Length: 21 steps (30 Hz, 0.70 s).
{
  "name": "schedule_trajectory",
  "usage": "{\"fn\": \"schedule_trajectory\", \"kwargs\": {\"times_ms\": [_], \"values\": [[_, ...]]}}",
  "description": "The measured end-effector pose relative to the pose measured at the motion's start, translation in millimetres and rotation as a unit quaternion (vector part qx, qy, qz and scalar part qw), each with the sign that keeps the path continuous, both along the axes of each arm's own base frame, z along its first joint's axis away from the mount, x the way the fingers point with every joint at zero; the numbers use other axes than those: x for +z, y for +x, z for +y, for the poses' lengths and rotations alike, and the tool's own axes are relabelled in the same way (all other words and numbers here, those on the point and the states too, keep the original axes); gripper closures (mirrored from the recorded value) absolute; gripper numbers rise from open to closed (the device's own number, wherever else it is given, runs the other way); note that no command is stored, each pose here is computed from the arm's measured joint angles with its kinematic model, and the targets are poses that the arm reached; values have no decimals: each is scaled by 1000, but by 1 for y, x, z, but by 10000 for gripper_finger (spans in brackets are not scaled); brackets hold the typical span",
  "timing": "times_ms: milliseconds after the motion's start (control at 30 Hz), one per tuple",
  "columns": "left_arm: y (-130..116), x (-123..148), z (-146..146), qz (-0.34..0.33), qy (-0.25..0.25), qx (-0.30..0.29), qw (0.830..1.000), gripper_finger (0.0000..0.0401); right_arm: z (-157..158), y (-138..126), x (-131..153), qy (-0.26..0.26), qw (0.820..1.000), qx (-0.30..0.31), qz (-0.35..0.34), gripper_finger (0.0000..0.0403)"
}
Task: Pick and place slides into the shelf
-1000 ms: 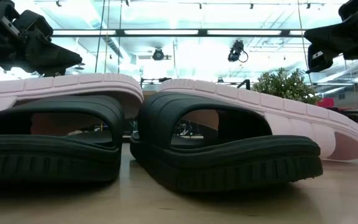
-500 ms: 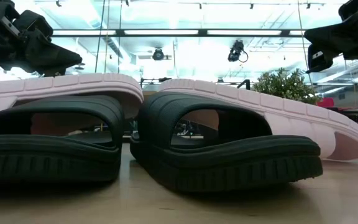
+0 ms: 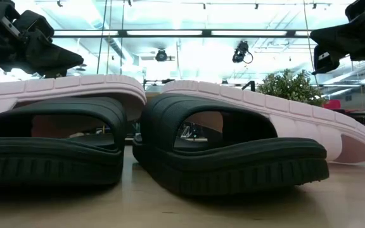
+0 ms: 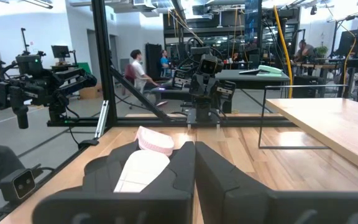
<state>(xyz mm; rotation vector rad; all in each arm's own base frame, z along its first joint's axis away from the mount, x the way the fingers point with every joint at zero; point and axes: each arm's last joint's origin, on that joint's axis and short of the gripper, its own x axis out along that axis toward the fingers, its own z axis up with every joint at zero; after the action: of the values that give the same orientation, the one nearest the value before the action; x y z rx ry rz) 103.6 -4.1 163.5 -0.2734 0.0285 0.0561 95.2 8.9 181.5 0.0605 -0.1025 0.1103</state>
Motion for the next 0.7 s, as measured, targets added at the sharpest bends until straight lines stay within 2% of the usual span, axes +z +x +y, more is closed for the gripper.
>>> {"fn": "schedule_trajectory", "kwargs": {"times_ms": [300,700], "values": [[0,0,0,0,0,0,1000,361,0,0,0,0,1000,0,0,386],[0,0,0,0,0,0,1000,372,0,0,0,0,1000,0,0,386]]}}
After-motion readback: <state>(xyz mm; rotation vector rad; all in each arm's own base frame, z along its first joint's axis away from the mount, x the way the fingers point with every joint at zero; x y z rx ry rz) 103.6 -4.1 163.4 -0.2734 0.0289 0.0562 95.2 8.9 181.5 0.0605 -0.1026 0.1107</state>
